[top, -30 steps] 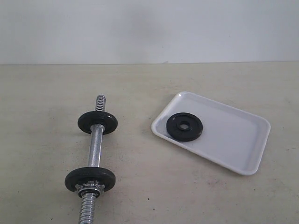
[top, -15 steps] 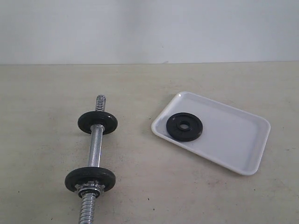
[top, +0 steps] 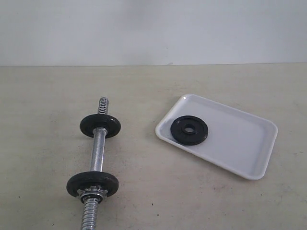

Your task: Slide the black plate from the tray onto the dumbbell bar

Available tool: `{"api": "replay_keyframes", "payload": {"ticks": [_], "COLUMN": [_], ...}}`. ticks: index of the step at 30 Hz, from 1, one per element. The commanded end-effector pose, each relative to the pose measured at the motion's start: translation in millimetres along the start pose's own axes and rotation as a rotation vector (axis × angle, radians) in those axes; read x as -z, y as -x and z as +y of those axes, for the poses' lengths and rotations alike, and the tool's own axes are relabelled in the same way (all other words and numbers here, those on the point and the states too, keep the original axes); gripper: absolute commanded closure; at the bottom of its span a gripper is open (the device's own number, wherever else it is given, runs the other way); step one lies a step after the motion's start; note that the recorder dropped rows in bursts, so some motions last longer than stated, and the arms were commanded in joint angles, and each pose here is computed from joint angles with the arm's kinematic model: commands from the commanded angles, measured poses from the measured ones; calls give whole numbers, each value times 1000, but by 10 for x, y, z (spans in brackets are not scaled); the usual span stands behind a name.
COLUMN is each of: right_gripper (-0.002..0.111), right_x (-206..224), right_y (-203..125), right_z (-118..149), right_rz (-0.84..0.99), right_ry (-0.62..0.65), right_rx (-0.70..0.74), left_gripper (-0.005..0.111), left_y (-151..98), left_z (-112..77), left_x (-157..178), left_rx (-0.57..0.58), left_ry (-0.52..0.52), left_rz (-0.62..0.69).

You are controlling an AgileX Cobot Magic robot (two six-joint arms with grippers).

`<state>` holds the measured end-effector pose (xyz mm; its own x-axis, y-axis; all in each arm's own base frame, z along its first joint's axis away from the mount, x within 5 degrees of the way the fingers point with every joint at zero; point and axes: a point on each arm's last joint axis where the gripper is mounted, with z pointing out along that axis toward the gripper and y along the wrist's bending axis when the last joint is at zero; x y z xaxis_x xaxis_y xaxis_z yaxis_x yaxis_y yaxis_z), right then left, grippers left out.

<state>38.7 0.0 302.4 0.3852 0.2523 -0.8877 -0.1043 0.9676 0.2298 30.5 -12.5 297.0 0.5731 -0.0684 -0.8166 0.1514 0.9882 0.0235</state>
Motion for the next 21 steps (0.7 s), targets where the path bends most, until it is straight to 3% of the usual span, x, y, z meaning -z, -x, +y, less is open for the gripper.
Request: {"api": "replay_keyframes", "payload": {"ticks": [1,4,9,14,18,21], "right_gripper": [109,109,109,109,109,109], "right_x": [-189,-315,-549,-752,-816,-895], "right_y": [4,-74,-275,-431,-490,-479], "right_z": [-14,3,5,20,75,64], "right_rz": [536,900,1161,1177,1177,1106], "right_ry": [-81,-13,54,60,75,102], "right_rx": [265,392,382,279,157,229], "left_gripper": [102,102,102,102,102,102], "left_y": [-81,-226,-608,-829,-830,-829], "left_z": [128,175,124,-18,-77,-120], "left_x": [-214,-410,-636,-782,-820,-809], "left_rx": [47,-24,-61,25,156,64], "left_ry": [128,125,4,-141,-168,-253], "left_rz": [338,489,687,719,690,690]}}
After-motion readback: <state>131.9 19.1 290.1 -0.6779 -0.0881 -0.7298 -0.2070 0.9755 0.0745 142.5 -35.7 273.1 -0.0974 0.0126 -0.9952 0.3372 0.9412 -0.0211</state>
